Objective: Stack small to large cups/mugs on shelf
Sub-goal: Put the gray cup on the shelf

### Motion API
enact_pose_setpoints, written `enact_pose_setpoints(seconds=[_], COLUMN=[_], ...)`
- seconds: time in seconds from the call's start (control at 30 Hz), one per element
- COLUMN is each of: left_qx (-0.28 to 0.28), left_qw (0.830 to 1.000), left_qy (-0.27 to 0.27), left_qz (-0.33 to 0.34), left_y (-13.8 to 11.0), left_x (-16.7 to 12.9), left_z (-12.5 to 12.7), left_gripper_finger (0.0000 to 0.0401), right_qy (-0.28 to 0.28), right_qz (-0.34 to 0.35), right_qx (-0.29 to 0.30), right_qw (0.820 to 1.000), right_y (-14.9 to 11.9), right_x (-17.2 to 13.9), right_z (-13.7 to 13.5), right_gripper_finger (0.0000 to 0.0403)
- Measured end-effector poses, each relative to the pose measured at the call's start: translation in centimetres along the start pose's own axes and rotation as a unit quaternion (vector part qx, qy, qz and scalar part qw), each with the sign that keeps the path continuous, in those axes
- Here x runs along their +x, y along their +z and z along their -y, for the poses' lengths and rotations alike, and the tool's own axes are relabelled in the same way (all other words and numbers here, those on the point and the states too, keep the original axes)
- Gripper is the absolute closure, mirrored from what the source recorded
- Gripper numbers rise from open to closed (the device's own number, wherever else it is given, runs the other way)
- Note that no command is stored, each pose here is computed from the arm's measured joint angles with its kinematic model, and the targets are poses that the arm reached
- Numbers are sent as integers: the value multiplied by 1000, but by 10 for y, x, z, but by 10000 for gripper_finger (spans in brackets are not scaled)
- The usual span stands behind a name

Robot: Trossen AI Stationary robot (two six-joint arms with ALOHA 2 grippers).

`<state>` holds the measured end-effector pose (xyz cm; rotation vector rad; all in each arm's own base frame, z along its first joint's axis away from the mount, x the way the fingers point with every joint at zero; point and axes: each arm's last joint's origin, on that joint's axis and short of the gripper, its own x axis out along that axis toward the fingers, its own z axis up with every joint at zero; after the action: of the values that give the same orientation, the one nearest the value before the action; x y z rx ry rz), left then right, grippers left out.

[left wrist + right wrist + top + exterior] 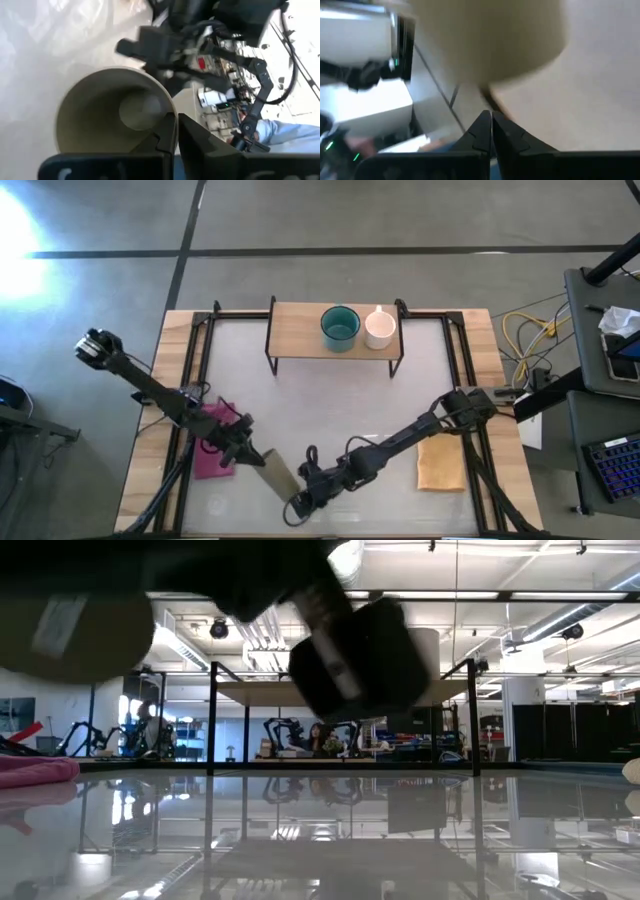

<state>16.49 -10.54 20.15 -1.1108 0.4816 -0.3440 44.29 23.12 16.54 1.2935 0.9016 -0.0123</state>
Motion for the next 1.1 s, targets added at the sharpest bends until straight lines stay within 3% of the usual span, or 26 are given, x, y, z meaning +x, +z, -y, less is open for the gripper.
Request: enact_pose_setpoints(seconds=[0.17,0.37,0.53,0.8,1.0,1.1], left_qx=[60,158,214,331,393,407], left_qw=[996,971,949,889,834,816], left_qy=[25,157,217,300,383,410], left_qz=[58,87,83,98,62,38], left_y=[18,43,59,93,122,141], left_x=[-27,-66,-82,-84,-67,-60], left_z=[34,79,112,159,171,173], left_gripper_finger=[401,401,401,401,401,401], right_qy=[0,-10,-8,-20,-9,2], right_qz=[24,58,97,161,195,197], right_qx=[-10,-13,-12,-23,-7,-7], right_qw=[1000,998,995,986,981,980], right_y=[10,17,26,40,47,46], right_x=[-4,-7,-13,-33,-37,-40], right_z=[-2,-2,-6,-16,-19,-23], right_gripper_finger=[394,394,394,394,394,394])
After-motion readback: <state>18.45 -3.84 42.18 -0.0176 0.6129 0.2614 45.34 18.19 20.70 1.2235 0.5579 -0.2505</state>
